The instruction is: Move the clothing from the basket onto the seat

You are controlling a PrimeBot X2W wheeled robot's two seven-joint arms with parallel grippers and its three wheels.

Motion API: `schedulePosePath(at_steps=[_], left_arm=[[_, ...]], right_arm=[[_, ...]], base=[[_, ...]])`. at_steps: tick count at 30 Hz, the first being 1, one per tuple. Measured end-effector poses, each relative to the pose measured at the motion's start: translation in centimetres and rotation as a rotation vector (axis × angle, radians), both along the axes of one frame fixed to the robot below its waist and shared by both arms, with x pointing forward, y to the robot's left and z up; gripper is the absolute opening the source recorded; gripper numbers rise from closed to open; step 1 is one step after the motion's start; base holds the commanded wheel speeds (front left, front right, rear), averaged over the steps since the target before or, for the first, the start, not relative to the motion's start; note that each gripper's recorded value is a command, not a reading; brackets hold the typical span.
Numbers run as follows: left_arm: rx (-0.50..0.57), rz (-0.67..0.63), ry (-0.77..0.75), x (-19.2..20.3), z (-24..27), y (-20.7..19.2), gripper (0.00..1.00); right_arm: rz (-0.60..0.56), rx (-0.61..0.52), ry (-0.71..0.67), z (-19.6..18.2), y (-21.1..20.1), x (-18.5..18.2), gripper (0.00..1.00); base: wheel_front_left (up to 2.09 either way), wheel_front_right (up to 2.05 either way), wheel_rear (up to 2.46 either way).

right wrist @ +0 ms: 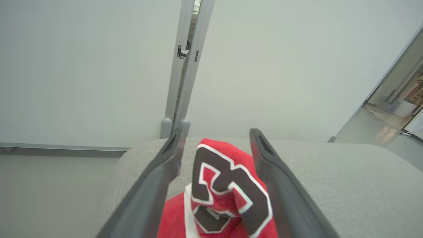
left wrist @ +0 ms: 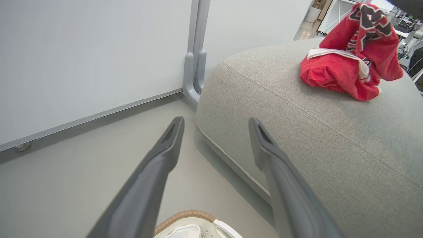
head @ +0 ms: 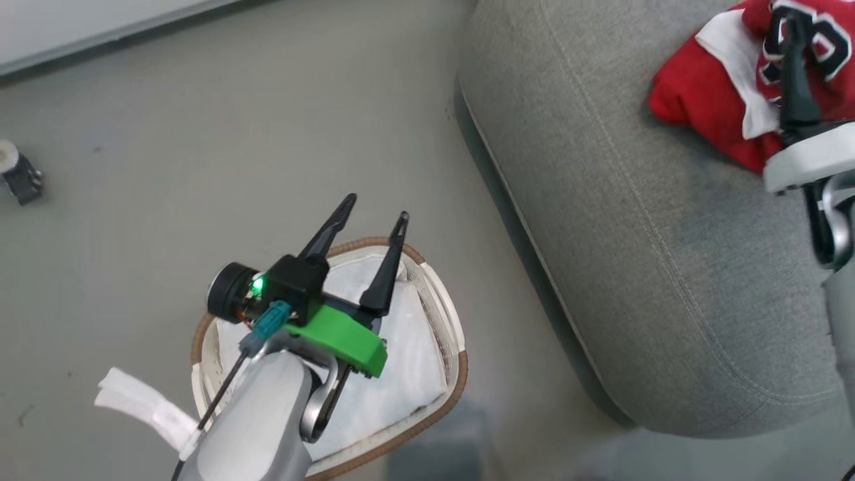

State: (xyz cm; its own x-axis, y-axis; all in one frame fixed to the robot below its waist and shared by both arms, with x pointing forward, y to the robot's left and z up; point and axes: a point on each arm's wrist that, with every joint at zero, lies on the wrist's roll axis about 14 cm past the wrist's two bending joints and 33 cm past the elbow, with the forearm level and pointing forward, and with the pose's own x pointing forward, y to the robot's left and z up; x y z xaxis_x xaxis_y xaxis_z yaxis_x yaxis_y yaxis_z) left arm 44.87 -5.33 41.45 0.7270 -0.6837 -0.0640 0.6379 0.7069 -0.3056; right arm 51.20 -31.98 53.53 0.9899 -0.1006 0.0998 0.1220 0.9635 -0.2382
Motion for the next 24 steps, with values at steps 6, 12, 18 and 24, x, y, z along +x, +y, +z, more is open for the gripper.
schedulePosePath(at_steps=[6, 12, 18, 24], left_arm=[[0.004, 0.107, -0.022, -0.6, 1.9, 3.0, 1.0], [0.067, 0.267, -0.06, -0.8, 2.9, 8.4, 1.0], [0.138, 0.449, -0.05, -2.5, 2.6, 14.7, 1.0], [0.177, 0.598, -0.024, -5.1, 2.4, 19.8, 1.0]], right_arm=[[0.184, 0.081, -0.098, 2.8, 7.1, -2.1, 1.0], [0.272, 0.193, -0.057, 0.8, 12.0, -4.0, 1.0], [0.332, 0.296, 0.036, -2.8, 16.4, -5.6, 1.0], [0.342, 0.353, 0.101, -5.0, 18.3, -7.4, 1.0]], base=[[0.0, 0.0, 0.0], [0.0, 0.0, 0.0], [0.0, 0.0, 0.0], [0.0, 0.0, 0.0]])
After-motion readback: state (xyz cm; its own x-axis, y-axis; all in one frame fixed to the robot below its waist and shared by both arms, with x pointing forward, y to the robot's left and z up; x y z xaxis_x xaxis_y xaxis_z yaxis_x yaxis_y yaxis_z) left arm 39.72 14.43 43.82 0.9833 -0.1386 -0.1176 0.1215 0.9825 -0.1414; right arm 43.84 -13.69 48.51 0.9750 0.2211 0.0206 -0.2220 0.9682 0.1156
